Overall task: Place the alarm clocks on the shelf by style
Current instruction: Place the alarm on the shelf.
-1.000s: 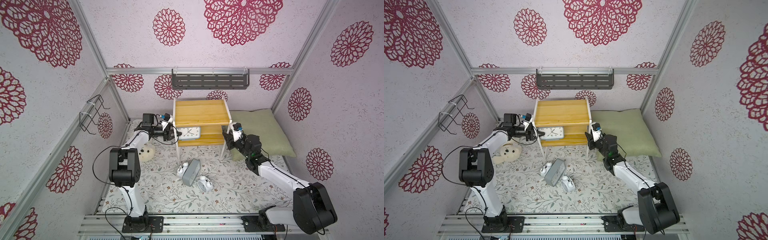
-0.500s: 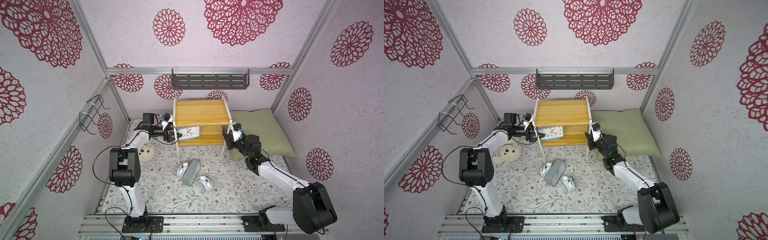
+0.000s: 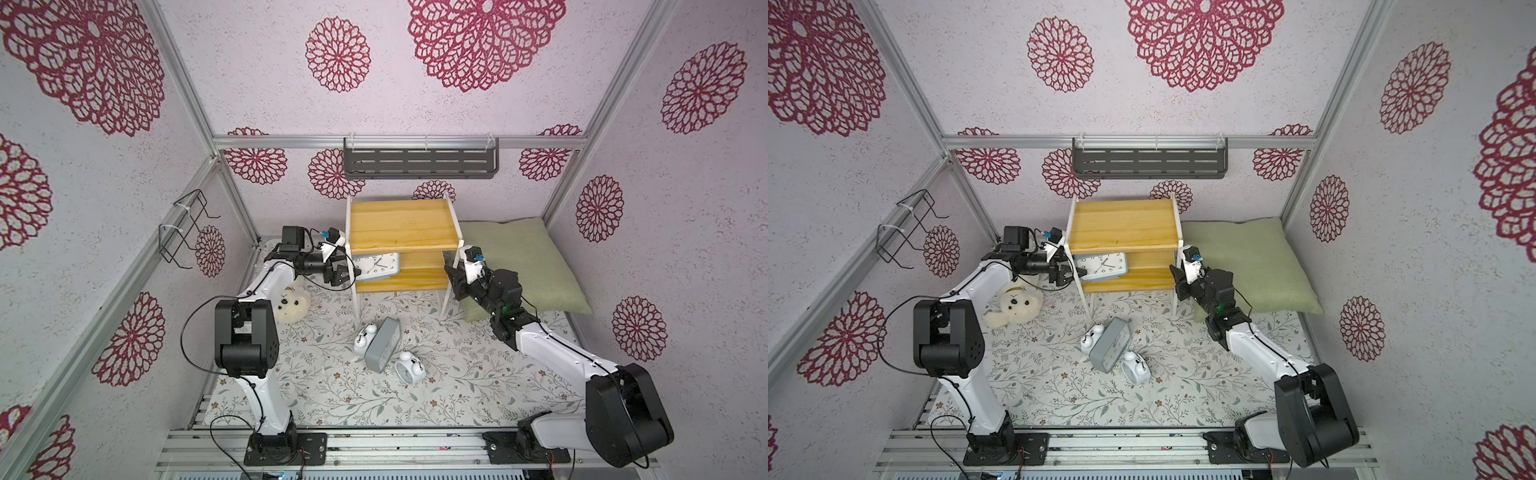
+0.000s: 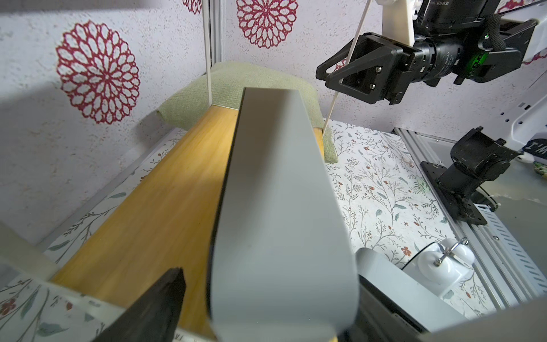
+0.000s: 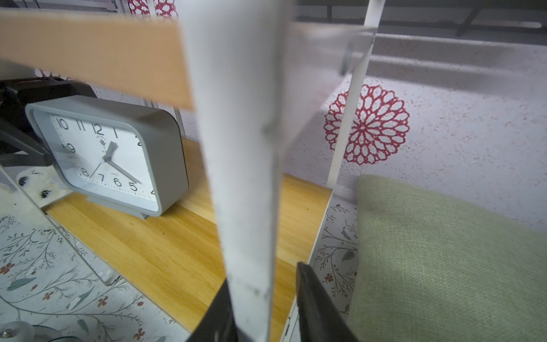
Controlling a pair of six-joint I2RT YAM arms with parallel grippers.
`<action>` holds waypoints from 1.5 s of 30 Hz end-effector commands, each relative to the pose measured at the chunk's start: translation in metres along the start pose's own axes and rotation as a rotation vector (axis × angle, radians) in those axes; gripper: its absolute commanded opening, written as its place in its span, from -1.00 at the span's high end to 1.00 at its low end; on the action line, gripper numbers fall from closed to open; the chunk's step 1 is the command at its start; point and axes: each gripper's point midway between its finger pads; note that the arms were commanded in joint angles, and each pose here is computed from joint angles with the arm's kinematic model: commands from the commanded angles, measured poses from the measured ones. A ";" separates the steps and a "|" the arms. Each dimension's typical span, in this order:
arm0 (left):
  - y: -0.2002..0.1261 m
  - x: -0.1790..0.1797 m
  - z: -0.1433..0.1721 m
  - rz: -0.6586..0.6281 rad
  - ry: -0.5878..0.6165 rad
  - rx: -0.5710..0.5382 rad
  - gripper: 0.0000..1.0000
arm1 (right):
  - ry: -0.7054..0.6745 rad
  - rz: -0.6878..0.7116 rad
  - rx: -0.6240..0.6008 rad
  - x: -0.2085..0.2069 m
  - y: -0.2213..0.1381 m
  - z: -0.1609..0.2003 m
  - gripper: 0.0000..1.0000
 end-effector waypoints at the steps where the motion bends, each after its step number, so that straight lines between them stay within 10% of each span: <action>1: -0.012 -0.004 -0.007 -0.019 0.012 0.012 -0.61 | -0.006 0.021 -0.034 -0.005 0.001 -0.013 0.31; 24: -0.006 -0.005 -0.013 0.026 0.012 0.010 0.01 | -0.006 0.023 -0.023 -0.006 0.003 -0.010 0.31; 39: 0.011 -0.014 -0.012 0.106 0.019 0.019 0.01 | -0.004 0.022 -0.016 -0.006 0.006 -0.007 0.31; 45: 0.016 -0.011 -0.001 0.112 -0.008 0.038 -0.31 | -0.005 0.024 -0.012 -0.007 0.006 -0.006 0.31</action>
Point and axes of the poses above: each gripper's point midway between its finger pads, its own y axis out along the fingers, its own x axis along the line the jaws close on, z = x × y, and after that the axes turned 11 degrees about y, right-handed
